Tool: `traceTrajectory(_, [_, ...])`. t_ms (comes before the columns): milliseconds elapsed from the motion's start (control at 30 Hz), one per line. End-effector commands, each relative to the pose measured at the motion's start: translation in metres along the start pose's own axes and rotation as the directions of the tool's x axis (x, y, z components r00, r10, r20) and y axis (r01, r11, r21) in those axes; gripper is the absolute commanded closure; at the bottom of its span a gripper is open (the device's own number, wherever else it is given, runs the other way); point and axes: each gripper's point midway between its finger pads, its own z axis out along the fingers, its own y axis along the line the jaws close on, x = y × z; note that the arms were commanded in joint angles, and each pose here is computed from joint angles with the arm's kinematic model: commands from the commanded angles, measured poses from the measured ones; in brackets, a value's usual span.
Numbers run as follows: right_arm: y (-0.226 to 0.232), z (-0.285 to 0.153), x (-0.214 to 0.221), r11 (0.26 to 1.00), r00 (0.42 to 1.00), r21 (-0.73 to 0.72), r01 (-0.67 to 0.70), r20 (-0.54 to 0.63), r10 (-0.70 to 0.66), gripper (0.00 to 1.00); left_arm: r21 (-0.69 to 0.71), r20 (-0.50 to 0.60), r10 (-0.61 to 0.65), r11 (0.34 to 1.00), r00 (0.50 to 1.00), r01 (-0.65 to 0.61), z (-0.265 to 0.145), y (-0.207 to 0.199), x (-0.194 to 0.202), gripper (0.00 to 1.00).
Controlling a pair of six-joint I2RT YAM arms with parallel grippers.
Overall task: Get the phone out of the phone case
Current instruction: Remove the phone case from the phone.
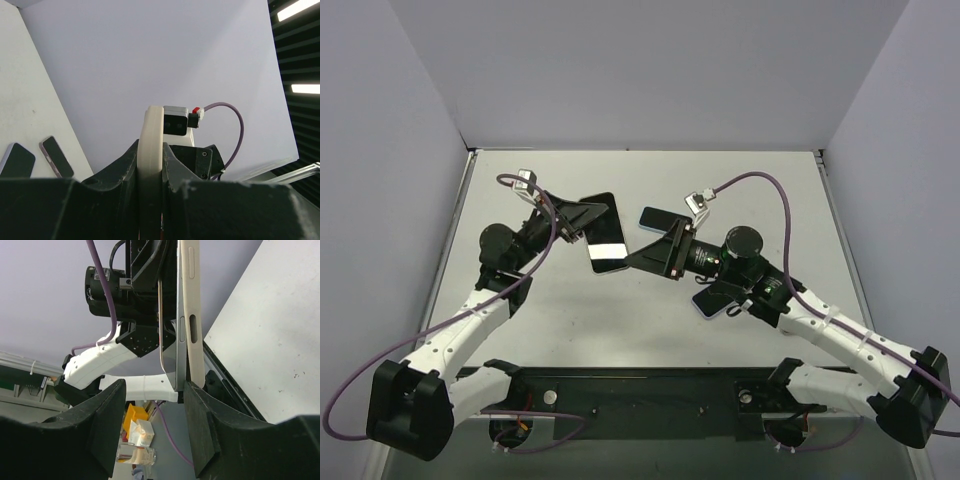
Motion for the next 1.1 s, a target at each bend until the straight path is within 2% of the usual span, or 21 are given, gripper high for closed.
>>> traceTrajectory(0, [0.008, 0.018, -0.006, 0.998, 0.999, -0.026, 0.053, 0.001, -0.053, 0.54, 0.212, -0.056, -0.02, 0.977, 0.998, 0.031, -0.003, -0.067, 0.015, 1.0])
traceTrajectory(367, [0.019, 0.052, -0.026, 0.997, 0.999, -0.06, 0.038, 0.023, -0.036, 0.57, 0.211, -0.064, 0.036, 0.977, 0.997, -0.022, -0.008, -0.081, 0.023, 1.0])
traceTrajectory(467, [0.022, 0.069, -0.033, 0.996, 0.999, -0.086, 0.037, 0.01, -0.036, 0.71, 0.192, -0.122, 0.092, 0.979, 0.988, -0.068, -0.001, -0.079, 0.042, 1.0])
traceTrajectory(500, [0.028, 0.074, -0.036, 0.993, 1.0, -0.12, 0.022, -0.002, -0.022, 0.85, 0.2, -0.138, 0.135, 0.974, 0.981, -0.106, -0.001, -0.079, 0.046, 1.0])
traceTrajectory(533, [0.039, 0.073, -0.04, 0.984, 1.0, -0.178, 0.003, 0.013, 0.0, 0.92, 0.183, -0.148, 0.186, 0.97, 0.971, -0.158, 0.0, -0.075, 0.047, 1.0])
traceTrajectory(567, [0.045, 0.071, -0.042, 0.979, 1.0, -0.204, -0.004, 0.023, 0.009, 1.0, 0.167, -0.158, 0.211, 0.969, 0.965, -0.184, -0.003, -0.074, 0.048, 0.89])
traceTrajectory(600, [0.046, 0.069, -0.042, 0.976, 0.999, -0.215, -0.025, 0.028, 0.031, 1.0, 0.116, -0.165, 0.259, 0.963, 0.952, -0.242, -0.003, -0.063, 0.047, 0.68])
traceTrajectory(633, [0.05, 0.065, -0.045, 0.976, 0.998, -0.214, -0.026, 0.051, 0.038, 1.0, 0.101, -0.132, 0.295, 0.954, 0.946, -0.283, -0.008, -0.067, 0.044, 0.25])
traceTrajectory(667, [0.05, 0.057, -0.049, 0.978, 0.996, -0.207, -0.031, 0.071, 0.047, 1.0, 0.032, -0.136, 0.344, 0.939, 0.929, -0.343, -0.011, -0.051, 0.043, 0.21])
traceTrajectory(767, [0.042, 0.04, -0.066, 0.986, 0.986, -0.16, -0.042, 0.152, 0.067, 1.0, -0.007, -0.078, 0.453, 0.891, 0.888, -0.454, -0.026, -0.05, 0.036, 0.19])
traceTrajectory(867, [0.04, 0.029, -0.081, 0.984, 0.98, -0.168, -0.065, 0.176, 0.095, 1.0, 0.072, -0.056, 0.433, 0.9, 0.9, -0.429, -0.035, -0.048, 0.046, 0.2])
traceTrajectory(1033, [0.05, 0.02, -0.082, 0.97, 0.977, -0.226, -0.092, 0.166, 0.132, 1.0, 0.192, -0.078, 0.403, 0.904, 0.912, -0.382, -0.031, -0.058, 0.056, 0.51])
traceTrajectory(1067, [0.052, 0.019, -0.084, 0.968, 0.975, -0.235, -0.092, 0.174, 0.135, 1.0, 0.215, -0.087, 0.401, 0.902, 0.912, -0.375, -0.031, -0.062, 0.059, 0.53])
